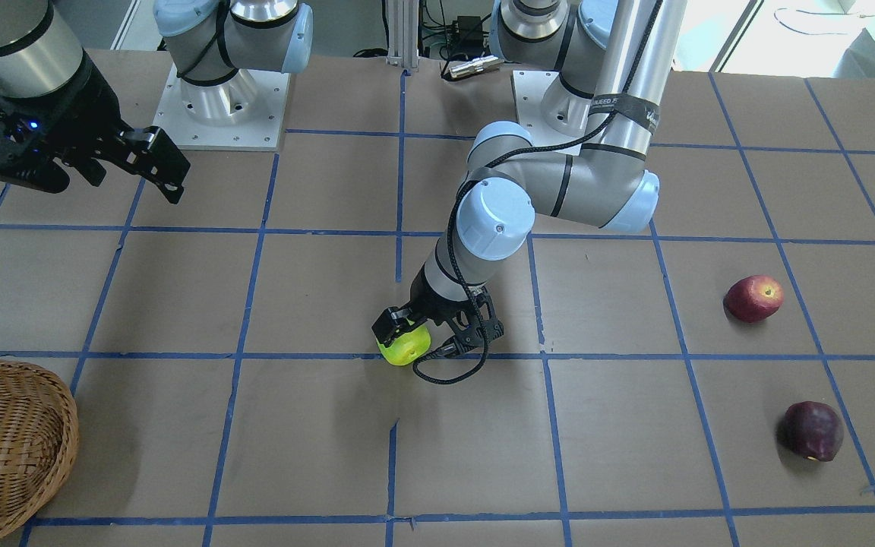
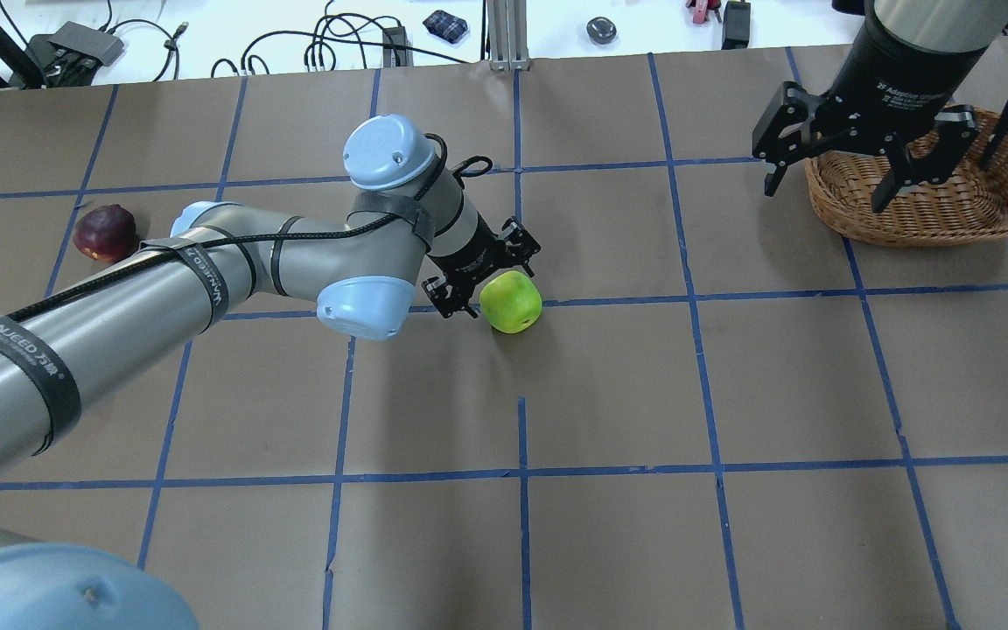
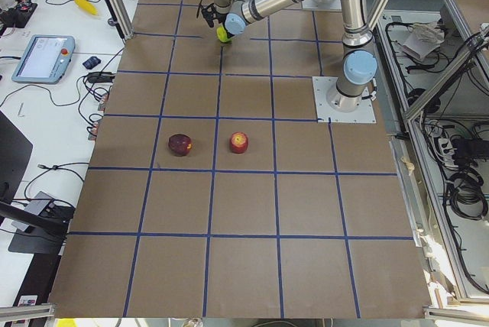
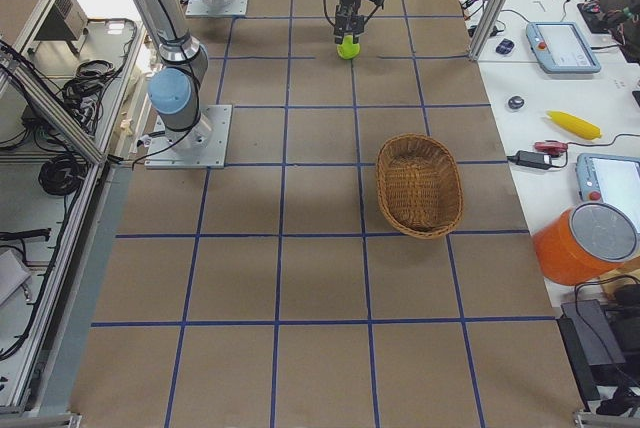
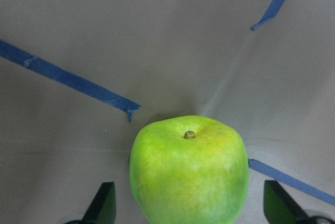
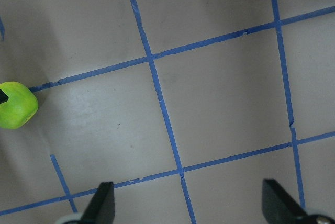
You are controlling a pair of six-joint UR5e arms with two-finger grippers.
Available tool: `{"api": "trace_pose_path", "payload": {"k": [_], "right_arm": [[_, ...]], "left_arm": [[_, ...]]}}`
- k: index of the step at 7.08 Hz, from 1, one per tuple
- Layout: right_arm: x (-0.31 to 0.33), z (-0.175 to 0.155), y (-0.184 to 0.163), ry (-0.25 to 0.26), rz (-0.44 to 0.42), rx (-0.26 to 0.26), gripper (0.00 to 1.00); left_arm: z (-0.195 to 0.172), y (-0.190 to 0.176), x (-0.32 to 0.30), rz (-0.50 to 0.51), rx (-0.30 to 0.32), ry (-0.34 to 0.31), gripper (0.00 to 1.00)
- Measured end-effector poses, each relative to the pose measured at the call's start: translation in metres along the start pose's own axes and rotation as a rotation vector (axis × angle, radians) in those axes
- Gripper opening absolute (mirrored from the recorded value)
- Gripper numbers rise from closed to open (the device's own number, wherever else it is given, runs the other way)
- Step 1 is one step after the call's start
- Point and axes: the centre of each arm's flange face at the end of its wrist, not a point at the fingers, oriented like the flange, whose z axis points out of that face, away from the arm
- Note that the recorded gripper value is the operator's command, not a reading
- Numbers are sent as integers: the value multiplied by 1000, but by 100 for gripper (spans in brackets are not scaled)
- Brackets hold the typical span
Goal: Put all apples into basket
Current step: 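Set the green apple mid-table with the left gripper while the right approaches, then grasp the green apple with the right gripper while the left grasps the red apple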
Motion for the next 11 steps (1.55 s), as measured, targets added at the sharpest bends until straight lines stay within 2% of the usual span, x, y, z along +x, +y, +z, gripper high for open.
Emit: {"api": "trace_pose_path", "payload": {"k": [2,3,4,5,6,8,9,10,11], "right_arm": [[0,19,-14,0,7,-39,100],[-4,34,-25,-9,6,-50,100],[-14,46,-34,-29,-6,-36,100],[-39,61,-37,-55,-34,-38,100],[-77,77,-35,-69,-55,-34,100],[-169,121,-17,-69,-46,-14,100],[-208,147,-4,-63,-70,-10,100],[-235,171,6,-50,-112,-15,100],[-251,190,10,-49,-160,-9,100]], "left_arm": [[-46,-33,-12,-3,30,-7,100],[-70,-49,-32,71,48,-64,100],[-95,-66,-63,168,45,-145,100],[-124,-85,-104,271,8,-224,100],[-153,-101,-146,376,-31,-288,100],[-202,-133,-220,541,-53,-408,100],[-215,-155,-264,581,-78,-425,100],[-219,-177,-312,603,-112,-412,100],[-212,-192,-352,626,-121,-394,100]]}}
